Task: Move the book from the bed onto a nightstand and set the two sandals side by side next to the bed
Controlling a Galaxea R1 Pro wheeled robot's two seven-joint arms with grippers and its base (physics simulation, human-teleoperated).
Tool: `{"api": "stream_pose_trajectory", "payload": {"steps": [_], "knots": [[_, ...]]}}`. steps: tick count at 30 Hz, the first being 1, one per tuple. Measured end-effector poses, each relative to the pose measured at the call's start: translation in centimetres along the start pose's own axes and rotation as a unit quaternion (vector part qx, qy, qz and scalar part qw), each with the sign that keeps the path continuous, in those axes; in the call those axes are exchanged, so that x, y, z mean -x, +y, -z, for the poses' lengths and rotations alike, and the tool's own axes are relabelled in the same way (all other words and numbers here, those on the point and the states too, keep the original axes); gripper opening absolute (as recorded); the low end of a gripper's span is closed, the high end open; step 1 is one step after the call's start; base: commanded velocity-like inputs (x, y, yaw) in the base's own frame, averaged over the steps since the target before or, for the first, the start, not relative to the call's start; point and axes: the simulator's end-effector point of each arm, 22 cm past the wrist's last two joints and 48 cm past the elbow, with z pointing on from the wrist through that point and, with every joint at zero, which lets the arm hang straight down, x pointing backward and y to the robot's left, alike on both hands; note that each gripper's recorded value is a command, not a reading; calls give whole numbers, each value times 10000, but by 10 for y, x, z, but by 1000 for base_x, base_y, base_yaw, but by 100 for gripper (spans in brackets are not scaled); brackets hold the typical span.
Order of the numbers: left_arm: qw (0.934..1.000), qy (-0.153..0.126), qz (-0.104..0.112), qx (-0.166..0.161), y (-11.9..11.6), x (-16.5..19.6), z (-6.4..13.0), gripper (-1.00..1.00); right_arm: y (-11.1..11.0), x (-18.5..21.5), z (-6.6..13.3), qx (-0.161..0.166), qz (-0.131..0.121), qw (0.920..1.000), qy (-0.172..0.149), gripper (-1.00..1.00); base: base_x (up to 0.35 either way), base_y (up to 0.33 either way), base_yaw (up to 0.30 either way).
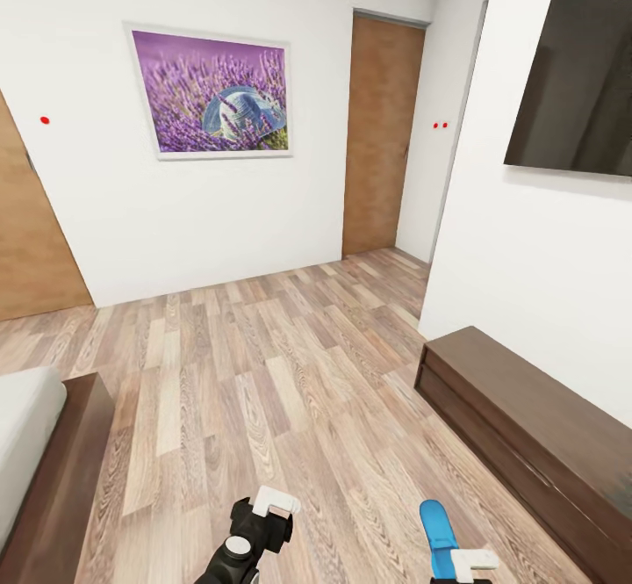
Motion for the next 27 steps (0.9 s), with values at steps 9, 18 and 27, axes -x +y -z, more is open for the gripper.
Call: {"api": "stream_pose_trajectory", "payload": {"steps": [9, 18, 27], "knots": [[10000, 0, 0, -3, 0, 0, 0, 100, 0, 0, 0, -2, -1, 10000, 2, -100, 0, 13, -1], [10000, 0, -1, -3, 0, 0, 0, 100, 0, -1, 0, -1, 2, 10000, 5, -100, 0, 41, -90], [10000, -2, 1, -3, 0, 0, 0, 100, 0, -1, 0, -2, 1, 10000, 7, -100, 0, 41, -46]]}}
